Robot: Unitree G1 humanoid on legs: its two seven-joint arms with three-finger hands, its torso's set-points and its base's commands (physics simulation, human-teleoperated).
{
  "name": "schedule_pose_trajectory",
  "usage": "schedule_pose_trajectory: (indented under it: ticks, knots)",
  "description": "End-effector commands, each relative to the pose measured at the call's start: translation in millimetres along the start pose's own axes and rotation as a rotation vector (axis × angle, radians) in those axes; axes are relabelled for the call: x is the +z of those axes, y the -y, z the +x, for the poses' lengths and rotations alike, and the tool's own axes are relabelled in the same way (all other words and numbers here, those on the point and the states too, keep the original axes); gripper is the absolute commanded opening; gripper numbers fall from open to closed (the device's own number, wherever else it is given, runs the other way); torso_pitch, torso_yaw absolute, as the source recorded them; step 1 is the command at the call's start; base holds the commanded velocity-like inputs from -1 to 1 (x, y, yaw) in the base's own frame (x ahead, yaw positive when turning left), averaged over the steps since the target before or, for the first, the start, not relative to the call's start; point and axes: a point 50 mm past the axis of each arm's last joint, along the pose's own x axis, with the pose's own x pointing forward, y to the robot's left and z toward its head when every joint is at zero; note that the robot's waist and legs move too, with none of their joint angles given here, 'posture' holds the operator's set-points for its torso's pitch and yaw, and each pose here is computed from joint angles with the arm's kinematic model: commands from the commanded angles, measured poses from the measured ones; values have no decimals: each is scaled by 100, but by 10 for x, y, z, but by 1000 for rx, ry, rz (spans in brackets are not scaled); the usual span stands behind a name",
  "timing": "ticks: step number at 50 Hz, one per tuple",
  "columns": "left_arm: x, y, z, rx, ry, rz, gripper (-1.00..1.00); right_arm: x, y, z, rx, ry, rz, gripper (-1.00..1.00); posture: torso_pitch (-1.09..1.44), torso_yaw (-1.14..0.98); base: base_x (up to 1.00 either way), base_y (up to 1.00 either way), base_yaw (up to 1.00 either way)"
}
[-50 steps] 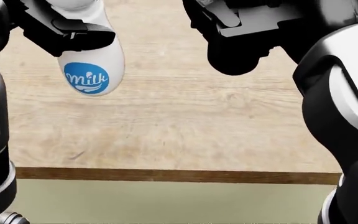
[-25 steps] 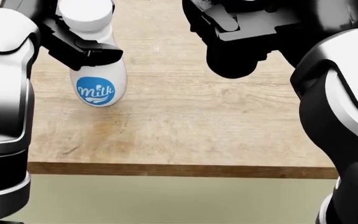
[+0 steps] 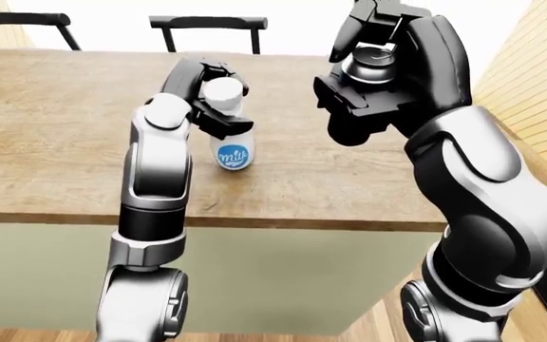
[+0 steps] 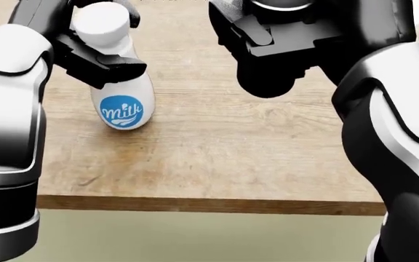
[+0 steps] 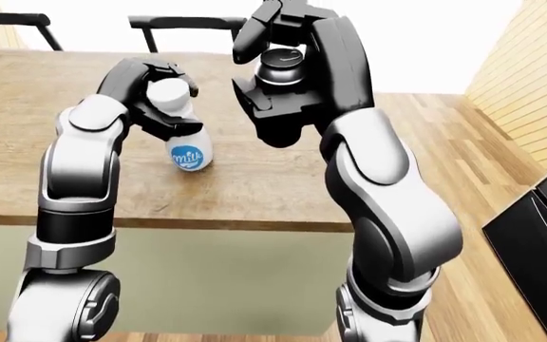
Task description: Move the drinks to the dining counter.
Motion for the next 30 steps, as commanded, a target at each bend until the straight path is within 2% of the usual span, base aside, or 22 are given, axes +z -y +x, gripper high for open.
schedule_pose_trajectory:
  ticks: [1,4,8,19,21,23,27,29,30]
  knots:
    - [247,-107,-66,50,112,12,-50,162,13,-19,-11,93,-6,-100,0,0,0,0,0]
    - [238,-102,-69,51,111,12,-49,160,16,-19,-12,93,-6,-100,0,0,0,0,0]
    - [212,-88,-63,48,106,13,-34,155,17,-14,-13,92,-5,-100,0,0,0,0,0]
    - [196,-62,-88,38,106,21,-18,151,17,-16,-15,90,-4,-100,0,0,0,0,0]
    - [182,-46,-106,30,106,20,-10,149,17,-17,-15,91,-3,-100,0,0,0,0,0]
    - [156,-32,-112,27,104,16,11,136,17,-18,-15,90,-2,-100,0,0,0,0,0]
    - [155,-40,-119,29,105,11,29,132,18,-17,-15,89,-2,-100,0,0,0,0,0]
    - [150,-40,-120,29,103,7,58,124,16,-13,-15,88,-1,-100,0,0,0,0,0]
    - [150,-40,-124,29,104,6,63,126,18,-12,-15,89,-1,-100,0,0,0,0,0]
